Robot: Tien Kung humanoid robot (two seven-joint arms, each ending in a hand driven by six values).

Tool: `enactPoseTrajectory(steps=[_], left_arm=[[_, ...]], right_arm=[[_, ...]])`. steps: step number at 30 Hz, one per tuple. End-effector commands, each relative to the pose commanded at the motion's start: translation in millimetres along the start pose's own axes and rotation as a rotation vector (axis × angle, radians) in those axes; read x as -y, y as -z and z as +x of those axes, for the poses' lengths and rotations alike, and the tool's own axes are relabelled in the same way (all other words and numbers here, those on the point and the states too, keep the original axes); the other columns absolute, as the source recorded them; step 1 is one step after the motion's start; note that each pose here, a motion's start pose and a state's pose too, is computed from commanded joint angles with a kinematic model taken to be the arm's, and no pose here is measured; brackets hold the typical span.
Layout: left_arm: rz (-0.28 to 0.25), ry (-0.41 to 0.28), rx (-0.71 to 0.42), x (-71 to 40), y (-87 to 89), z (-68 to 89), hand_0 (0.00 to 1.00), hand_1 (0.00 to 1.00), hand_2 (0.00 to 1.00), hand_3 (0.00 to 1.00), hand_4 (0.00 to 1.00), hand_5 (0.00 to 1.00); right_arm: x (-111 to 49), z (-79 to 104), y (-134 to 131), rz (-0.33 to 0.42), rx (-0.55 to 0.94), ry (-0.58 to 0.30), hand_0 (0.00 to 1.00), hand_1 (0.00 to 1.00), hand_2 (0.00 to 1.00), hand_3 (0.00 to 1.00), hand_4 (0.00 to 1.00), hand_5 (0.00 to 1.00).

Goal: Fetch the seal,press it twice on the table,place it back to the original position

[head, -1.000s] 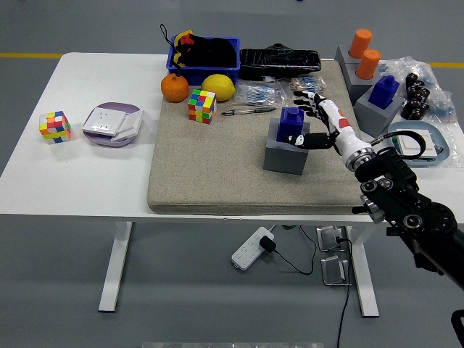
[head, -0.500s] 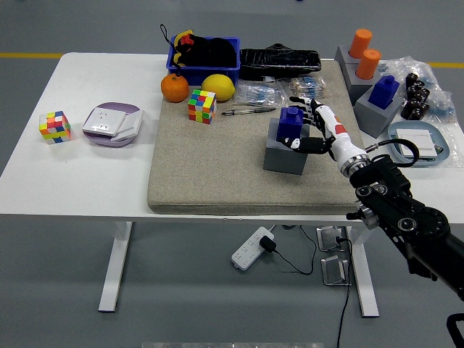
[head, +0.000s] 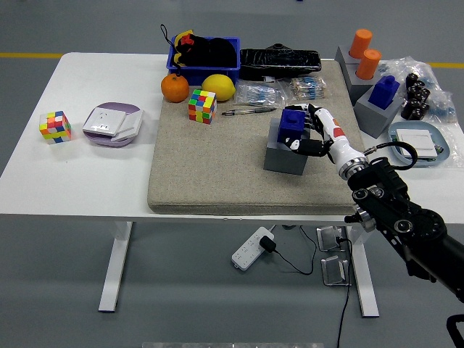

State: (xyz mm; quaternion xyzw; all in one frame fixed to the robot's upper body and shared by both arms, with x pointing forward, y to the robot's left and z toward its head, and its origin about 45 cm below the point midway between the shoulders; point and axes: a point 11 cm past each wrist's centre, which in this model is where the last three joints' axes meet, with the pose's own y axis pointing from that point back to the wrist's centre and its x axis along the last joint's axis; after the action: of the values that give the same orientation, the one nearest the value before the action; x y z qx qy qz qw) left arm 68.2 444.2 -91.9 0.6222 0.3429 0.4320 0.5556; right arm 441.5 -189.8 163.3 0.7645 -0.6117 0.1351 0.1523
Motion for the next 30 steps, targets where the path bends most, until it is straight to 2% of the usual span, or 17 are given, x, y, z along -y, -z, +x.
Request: enactPoseTrajectory(steps=[4,5,10,11,19,26,30], left_arm=[[-0.002,0.0,0.0,0.0,-1.5,-0.2,0.83,0.796,0.759,0.814,0.745,0.317],[-0.003,0.0,-0.001,0.0,-1.7,-0.2,0.831,0.796,0.759,0.814,0.745,0.318],[-0.002,0.0,-0.002,0.0,-1.8,0.0,0.831,0.796,0.759,0.814,0.745,0.318],[-0.002,0.0,-0.001,0.0,-1.7,-0.1,0.831,0.795,0.758,0.814,0.744,0.319],[-0.001,0.002,-0.008,0.4,-0.3,-1.4,0.831,0.796,0.759,0.814,0.744,0.32],[0.003,0.004,-0.016,0.9,2.4,-2.9,0.83,0.796,0.759,0.814,0.744,0.322],[0.001,0.004,-0.02,0.9,2.0,-3.1,0.831,0.796,0.758,0.814,0.744,0.321]], right_arm=[[0.9,4.7,4,0.023,0.005,-0.044,0.68,0.564,0.568,0.588,0.671,0.002],[1.0,5.7,5,0.027,0.008,-0.05,0.596,0.463,0.481,0.494,0.587,0.002],[1.4,8.7,8,0.039,0.015,-0.063,0.596,0.463,0.481,0.494,0.587,0.002],[1.4,8.9,9,0.04,0.015,-0.063,0.547,0.427,0.453,0.451,0.575,0.002],[-1.3,11.3,20,0.058,0.012,-0.05,0.538,0.418,0.446,0.444,0.57,0.002],[-5.8,31.4,32,0.096,0.003,-0.088,0.538,0.412,0.441,0.438,0.585,0.002],[-10.1,50.2,35,0.106,-0.013,-0.122,0.535,0.411,0.439,0.436,0.589,0.002]])
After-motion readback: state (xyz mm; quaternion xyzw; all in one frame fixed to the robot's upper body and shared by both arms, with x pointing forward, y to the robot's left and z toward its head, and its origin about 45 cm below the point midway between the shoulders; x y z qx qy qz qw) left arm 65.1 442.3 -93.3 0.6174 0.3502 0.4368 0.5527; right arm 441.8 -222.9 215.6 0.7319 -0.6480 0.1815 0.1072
